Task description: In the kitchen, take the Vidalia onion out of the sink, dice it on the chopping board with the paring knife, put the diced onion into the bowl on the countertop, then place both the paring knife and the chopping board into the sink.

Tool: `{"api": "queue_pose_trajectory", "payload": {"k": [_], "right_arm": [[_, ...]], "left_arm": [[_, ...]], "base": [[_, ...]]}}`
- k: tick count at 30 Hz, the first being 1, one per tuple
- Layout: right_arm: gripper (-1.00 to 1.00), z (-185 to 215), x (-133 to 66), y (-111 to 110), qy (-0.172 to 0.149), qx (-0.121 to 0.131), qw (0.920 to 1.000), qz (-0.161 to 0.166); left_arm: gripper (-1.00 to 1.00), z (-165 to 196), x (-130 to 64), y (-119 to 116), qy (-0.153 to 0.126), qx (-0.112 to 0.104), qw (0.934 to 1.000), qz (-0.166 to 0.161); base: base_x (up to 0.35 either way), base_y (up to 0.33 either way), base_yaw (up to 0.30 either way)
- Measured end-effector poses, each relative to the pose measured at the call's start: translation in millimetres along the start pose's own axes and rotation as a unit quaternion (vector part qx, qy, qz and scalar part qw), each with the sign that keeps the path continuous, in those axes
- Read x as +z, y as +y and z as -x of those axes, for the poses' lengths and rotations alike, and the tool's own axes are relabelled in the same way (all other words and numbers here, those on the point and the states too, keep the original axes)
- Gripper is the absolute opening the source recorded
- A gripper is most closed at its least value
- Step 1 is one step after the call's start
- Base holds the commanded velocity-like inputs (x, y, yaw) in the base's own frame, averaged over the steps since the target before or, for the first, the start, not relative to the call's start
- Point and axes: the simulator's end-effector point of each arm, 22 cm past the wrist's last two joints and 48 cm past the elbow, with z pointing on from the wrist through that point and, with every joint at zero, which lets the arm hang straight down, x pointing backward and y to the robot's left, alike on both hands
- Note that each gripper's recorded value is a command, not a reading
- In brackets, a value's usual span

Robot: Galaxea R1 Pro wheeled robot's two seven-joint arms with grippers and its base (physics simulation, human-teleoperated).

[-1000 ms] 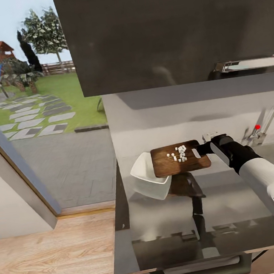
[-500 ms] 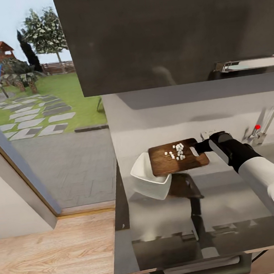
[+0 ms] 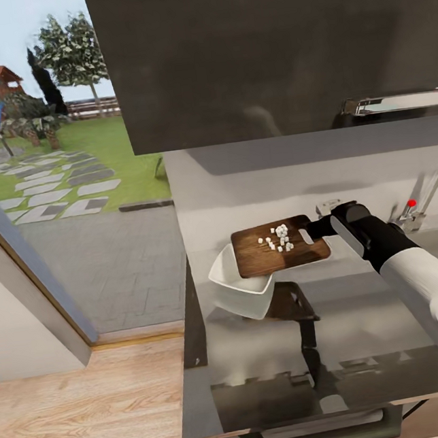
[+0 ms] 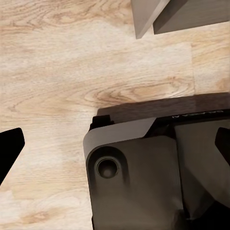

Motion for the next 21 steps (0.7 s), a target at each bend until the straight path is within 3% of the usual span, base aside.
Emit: {"api": "queue_pose_trajectory", "payload": {"k": [4, 21], "right_arm": [[-1.0, -5.1, -0.4, -2.6, 0.013, -0.002, 0.9999, -0.008], [-1.0, 7.0, -9.1, 5.5, 0.011, -0.012, 0.9993, -0.034]], "left_arm": [[1.0, -0.1, 0.0, 0.0, 0.0, 0.0, 1.0, 0.0], [1.0, -0.1, 0.0, 0.0, 0.0, 0.0, 1.0, 0.0]], "base": [[0.0, 0.0, 0.0], [0.0, 0.0, 0.0]]}}
